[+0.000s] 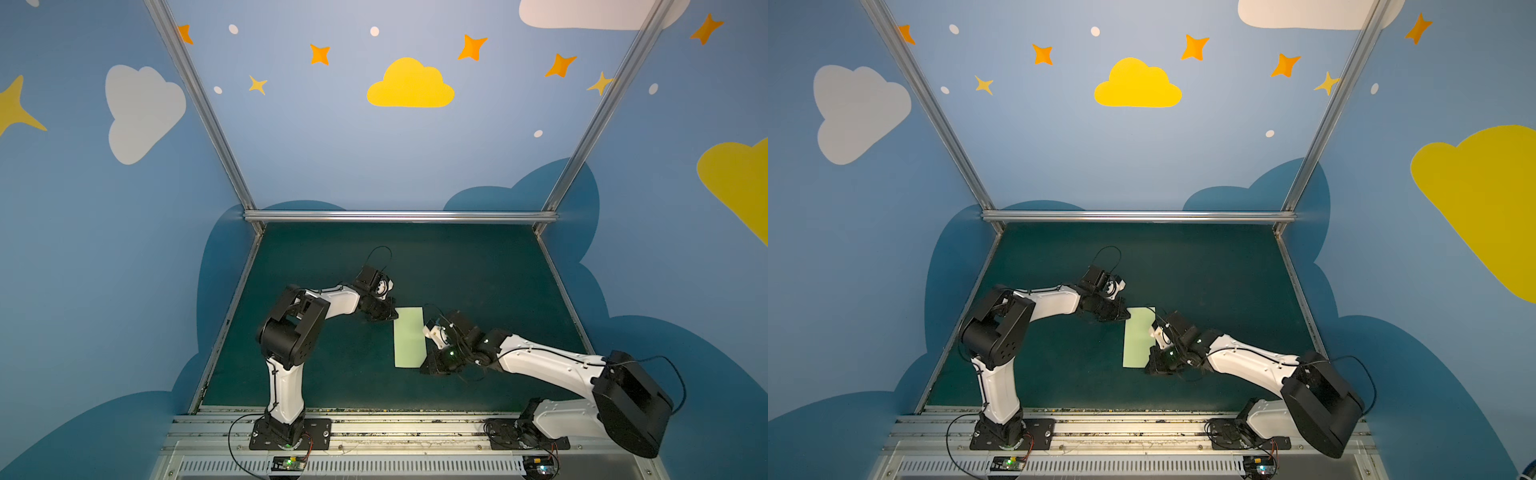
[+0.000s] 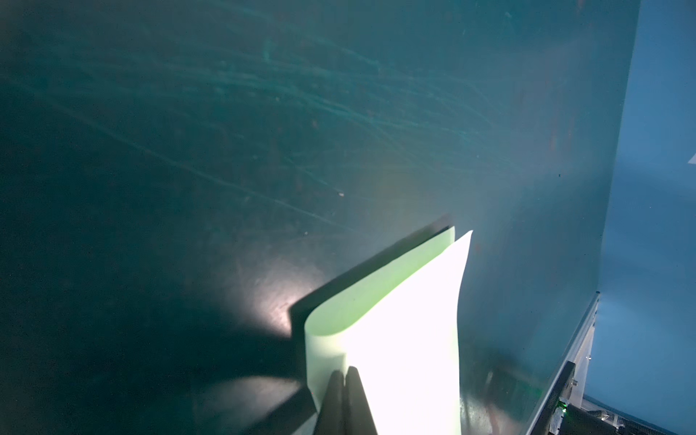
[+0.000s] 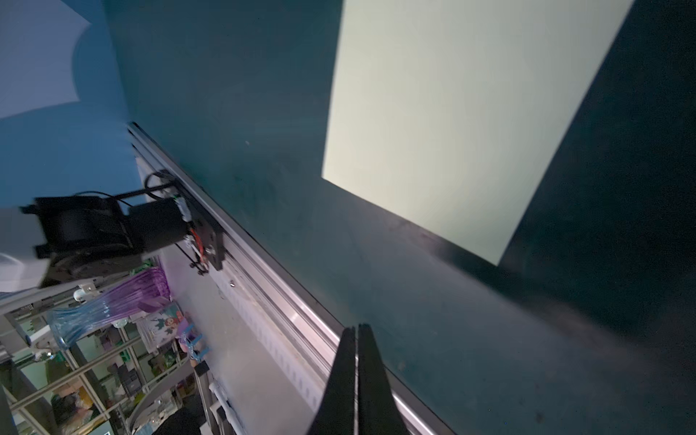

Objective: Fold a paper plane with a square sheet of paper (fold left side to right side)

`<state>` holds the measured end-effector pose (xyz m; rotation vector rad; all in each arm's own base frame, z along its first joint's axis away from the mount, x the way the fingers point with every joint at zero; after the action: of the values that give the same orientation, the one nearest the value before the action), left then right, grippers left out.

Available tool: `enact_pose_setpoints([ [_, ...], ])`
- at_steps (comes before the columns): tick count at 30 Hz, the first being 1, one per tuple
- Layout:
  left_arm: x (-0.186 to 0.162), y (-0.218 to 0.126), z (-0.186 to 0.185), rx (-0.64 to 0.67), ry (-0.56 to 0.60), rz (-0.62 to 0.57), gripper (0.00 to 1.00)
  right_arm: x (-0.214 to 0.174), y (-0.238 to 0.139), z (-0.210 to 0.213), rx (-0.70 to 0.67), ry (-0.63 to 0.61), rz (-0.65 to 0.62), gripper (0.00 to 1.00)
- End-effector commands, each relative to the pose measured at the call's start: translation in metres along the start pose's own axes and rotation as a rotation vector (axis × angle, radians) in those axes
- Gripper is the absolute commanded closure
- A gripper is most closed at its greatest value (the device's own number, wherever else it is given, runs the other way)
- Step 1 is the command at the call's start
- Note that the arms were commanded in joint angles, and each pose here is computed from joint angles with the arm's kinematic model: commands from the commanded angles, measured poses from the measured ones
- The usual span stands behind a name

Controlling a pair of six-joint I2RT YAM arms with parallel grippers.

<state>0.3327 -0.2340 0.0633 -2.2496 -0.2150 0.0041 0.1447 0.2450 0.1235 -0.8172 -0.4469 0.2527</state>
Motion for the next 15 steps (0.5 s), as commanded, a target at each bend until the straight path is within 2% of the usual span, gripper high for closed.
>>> enact_pose_setpoints([
  [1,-0.015,0.005,0.027,0.112,-0.069,0.031,0.96,0.021,0.001,-0.002,-0.04,0.026,-0.014,1.0],
  [8,-0.014,0.005,0.024,0.104,-0.068,0.034,0.96,0.069,0.038,0.004,0.021,0.051,-0.03,1.0],
  [15,-0.014,0.004,0.024,0.103,-0.068,0.038,0.96,0.069,0.072,-0.015,0.021,0.104,0.026,1.0],
])
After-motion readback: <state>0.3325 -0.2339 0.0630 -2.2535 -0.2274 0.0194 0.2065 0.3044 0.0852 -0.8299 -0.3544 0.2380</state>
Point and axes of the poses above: each gripper's point midway between its finger pads, its own y axis out along the fingers, its own z axis along the line the jaws close on, x = y × z, the point moved 6 cm from there along -y, back along the fingers, and after that the axes turned 15 degrees about -y, right-handed, at the moved point
